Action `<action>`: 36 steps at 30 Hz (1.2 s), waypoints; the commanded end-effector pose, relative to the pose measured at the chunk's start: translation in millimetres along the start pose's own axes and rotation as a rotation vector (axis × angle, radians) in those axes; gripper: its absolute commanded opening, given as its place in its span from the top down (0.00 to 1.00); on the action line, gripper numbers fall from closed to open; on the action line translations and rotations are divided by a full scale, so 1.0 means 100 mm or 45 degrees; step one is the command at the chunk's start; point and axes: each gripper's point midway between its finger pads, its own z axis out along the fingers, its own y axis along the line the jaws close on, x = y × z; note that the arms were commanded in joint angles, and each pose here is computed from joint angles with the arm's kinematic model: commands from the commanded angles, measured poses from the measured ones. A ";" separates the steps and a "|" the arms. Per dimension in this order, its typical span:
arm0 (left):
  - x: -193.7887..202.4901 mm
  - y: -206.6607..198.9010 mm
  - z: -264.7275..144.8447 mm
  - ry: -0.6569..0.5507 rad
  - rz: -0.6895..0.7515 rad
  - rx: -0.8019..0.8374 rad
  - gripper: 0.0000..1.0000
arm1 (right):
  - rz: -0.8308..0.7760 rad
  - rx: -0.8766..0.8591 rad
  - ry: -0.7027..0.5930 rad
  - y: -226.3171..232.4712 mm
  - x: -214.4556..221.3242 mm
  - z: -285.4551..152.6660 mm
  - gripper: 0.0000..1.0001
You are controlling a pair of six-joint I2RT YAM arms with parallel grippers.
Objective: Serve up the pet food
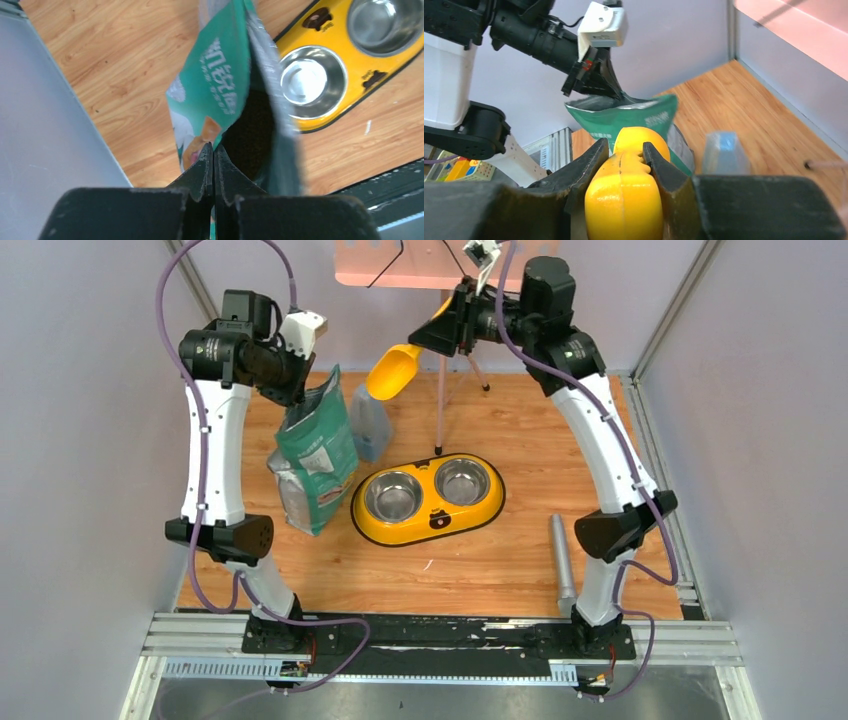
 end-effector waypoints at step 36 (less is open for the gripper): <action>-0.47 -0.76 -0.35 -0.456 -0.218 0.427 1.00 | -0.602 -0.125 0.318 0.05 1.63 1.40 1.00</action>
